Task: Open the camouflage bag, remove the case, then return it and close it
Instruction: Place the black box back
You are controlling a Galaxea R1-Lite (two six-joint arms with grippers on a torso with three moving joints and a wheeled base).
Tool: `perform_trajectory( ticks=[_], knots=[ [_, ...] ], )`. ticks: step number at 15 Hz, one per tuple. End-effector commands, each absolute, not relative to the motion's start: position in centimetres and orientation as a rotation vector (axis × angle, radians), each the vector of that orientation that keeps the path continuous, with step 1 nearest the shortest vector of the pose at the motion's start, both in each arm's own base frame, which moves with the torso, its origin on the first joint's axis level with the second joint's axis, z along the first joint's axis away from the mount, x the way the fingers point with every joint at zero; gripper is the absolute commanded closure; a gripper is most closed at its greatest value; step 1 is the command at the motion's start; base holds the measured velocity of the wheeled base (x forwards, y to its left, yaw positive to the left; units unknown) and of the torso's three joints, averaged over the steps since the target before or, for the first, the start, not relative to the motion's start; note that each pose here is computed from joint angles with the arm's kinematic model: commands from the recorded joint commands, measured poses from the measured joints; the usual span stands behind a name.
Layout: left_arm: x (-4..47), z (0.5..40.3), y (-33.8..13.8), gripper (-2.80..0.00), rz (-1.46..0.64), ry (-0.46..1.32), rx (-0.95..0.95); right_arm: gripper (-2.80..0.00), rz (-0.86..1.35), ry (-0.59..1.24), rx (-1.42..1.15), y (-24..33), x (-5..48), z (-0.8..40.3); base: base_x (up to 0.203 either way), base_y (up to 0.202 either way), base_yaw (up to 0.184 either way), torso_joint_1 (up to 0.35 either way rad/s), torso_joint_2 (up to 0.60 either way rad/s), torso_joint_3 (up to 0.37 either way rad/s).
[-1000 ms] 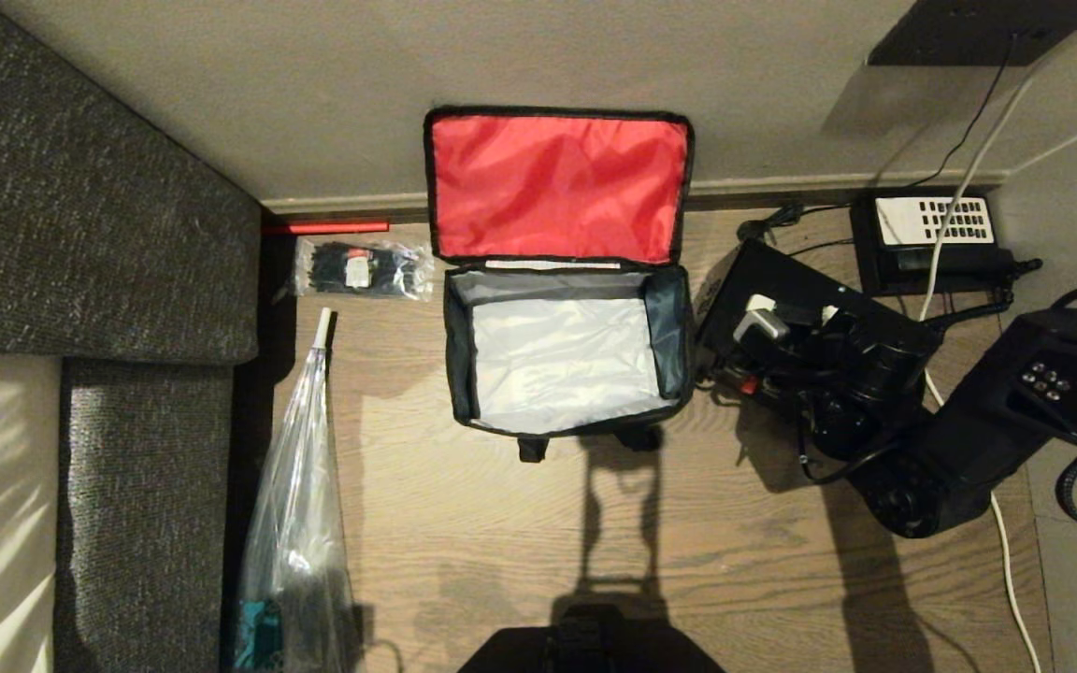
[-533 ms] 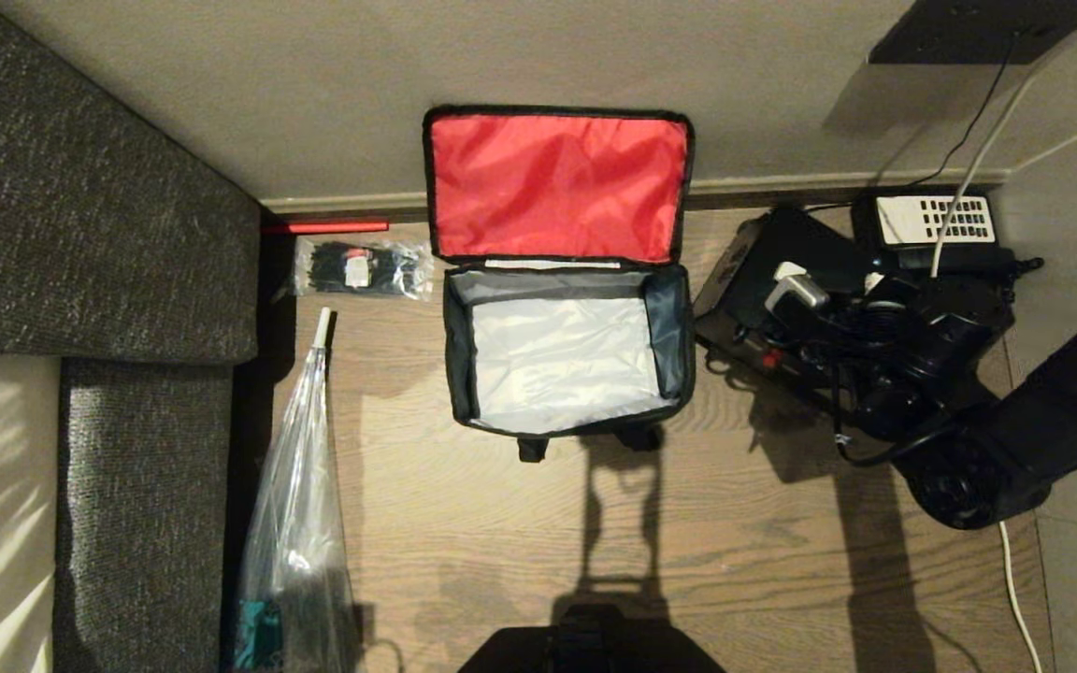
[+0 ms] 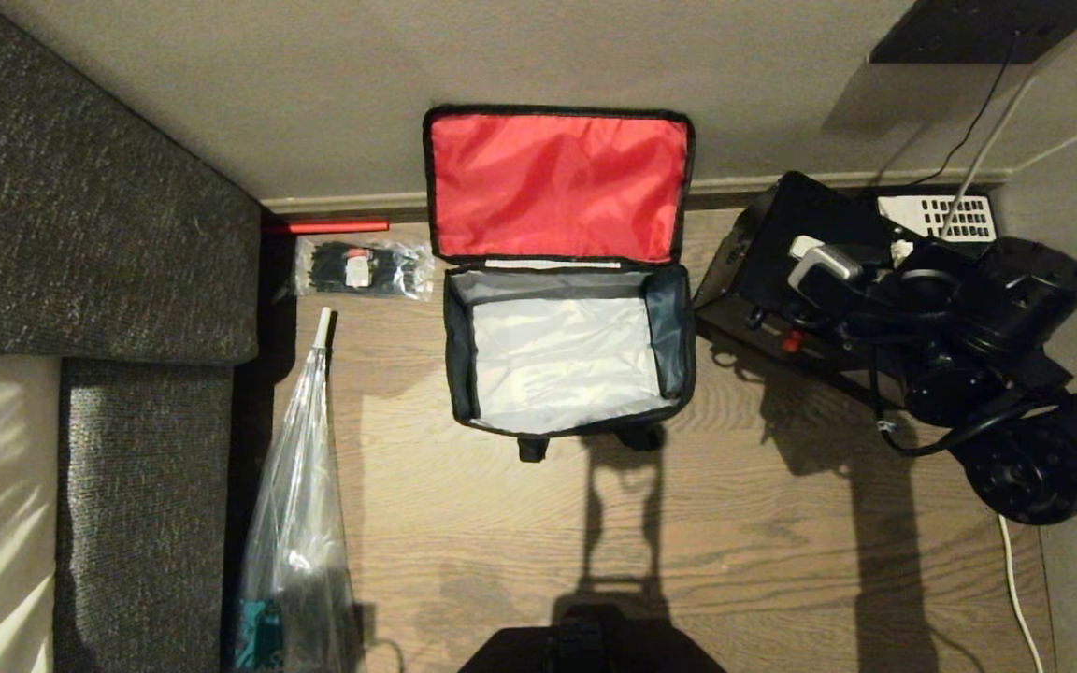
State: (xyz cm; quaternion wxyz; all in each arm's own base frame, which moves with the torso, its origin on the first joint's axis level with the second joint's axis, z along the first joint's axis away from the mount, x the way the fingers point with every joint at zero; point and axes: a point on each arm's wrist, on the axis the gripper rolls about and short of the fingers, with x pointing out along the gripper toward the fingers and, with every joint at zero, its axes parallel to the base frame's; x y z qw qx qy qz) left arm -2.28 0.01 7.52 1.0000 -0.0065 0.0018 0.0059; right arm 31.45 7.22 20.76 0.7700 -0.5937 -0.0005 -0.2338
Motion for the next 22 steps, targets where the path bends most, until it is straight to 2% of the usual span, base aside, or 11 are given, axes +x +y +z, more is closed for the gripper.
perform_trajectory(
  ticks=[1,11,22],
  knots=[
    [-2.3,7.4,0.0,0.00,0.012,0.006,-0.014,0.00,-0.529,-0.047,-1.265,7.2,29.8,22.8,0.000,0.000,0.000,0.000,0.00,0.000],
    [-2.3,7.4,0.0,0.00,0.012,0.006,-0.013,0.00,-0.449,-0.108,-1.257,8.2,24.6,27.2,0.000,0.000,0.000,0.000,0.00,0.000],
    [-2.3,7.4,0.0,0.00,0.012,0.006,-0.014,0.00,-0.262,-0.225,-1.270,12.6,21.0,28.3,0.000,0.000,0.000,0.000,0.00,0.000]
  ],
)
